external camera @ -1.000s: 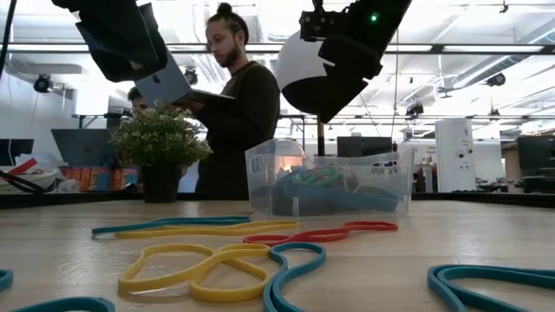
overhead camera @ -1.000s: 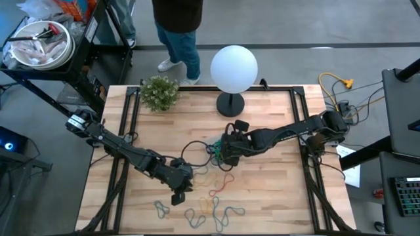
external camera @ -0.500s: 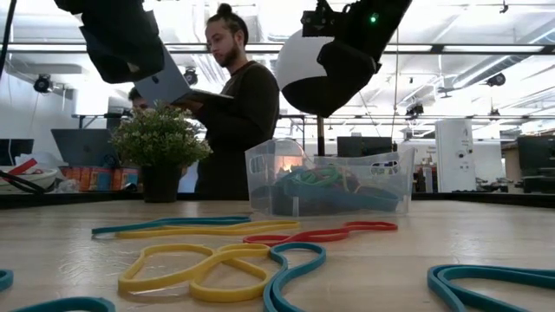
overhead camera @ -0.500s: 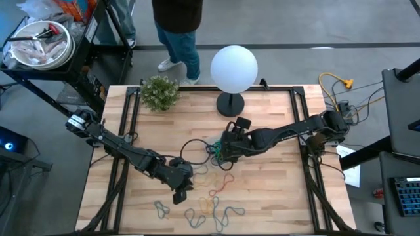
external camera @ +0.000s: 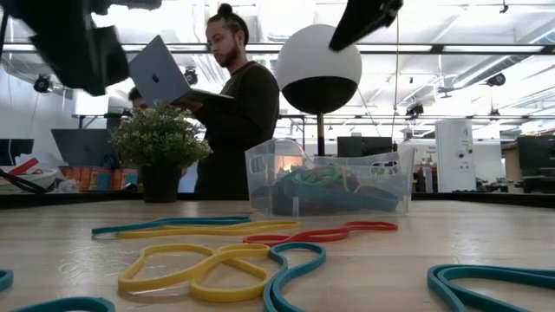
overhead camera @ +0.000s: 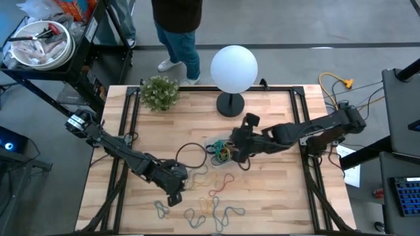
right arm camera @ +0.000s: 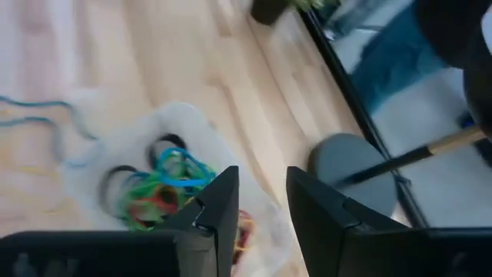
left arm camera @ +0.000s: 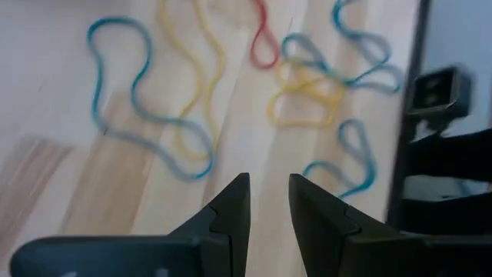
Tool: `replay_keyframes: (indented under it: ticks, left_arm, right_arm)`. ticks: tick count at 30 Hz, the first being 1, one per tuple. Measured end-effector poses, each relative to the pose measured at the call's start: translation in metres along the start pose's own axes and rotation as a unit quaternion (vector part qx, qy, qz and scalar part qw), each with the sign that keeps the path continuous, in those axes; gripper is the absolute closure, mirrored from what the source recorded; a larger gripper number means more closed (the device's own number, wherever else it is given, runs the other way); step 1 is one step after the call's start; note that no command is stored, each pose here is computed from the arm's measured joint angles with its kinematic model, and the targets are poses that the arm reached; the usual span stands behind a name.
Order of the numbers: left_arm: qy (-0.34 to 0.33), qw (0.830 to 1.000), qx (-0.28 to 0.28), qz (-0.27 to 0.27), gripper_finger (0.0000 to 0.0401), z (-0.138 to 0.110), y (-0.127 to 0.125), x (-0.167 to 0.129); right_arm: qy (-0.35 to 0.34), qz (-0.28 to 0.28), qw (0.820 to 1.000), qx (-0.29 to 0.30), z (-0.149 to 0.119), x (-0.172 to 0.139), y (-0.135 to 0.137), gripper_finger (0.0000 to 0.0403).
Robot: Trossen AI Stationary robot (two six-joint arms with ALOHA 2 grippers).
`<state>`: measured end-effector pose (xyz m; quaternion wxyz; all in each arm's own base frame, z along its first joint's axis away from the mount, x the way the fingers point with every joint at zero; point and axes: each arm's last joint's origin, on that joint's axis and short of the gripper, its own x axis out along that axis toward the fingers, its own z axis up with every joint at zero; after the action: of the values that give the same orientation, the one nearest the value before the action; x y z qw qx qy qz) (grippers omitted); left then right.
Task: Pick and place rubber bands into bin
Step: Put the blue rubber band into the transparent bin
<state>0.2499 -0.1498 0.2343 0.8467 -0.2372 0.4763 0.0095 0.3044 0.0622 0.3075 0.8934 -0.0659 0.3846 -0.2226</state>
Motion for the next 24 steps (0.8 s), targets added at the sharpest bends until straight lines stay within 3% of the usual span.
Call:
replay_keyframes:
  ticks: [5, 11, 18, 24]
  left_arm:
    - [0.0, 0.998, 0.009, 0.058, 0.0326, -0.014, 0.011, 0.011]
    - [-0.033, 0.991, -0.009, 0.132, 0.0326, -0.021, 0.024, 0.032]
    - [-0.054, 0.986, 0.081, 0.135, 0.0326, -0.018, 0.022, 0.066]
    - [-0.051, 0.985, 0.051, 0.155, 0.0326, -0.01, 0.031, 0.078]
  right_arm:
    - [-0.022, 0.06, 0.998, 0.014, -0.002, -0.023, 0.012, 0.0301]
    - [-0.031, 0.109, 0.994, -0.004, -0.015, -0.046, 0.045, 0.0309]
    - [-0.041, 0.152, 0.988, 0.004, -0.029, -0.068, 0.073, 0.032]
    - [-0.045, 0.156, 0.986, 0.037, -0.036, -0.078, 0.082, 0.0332]
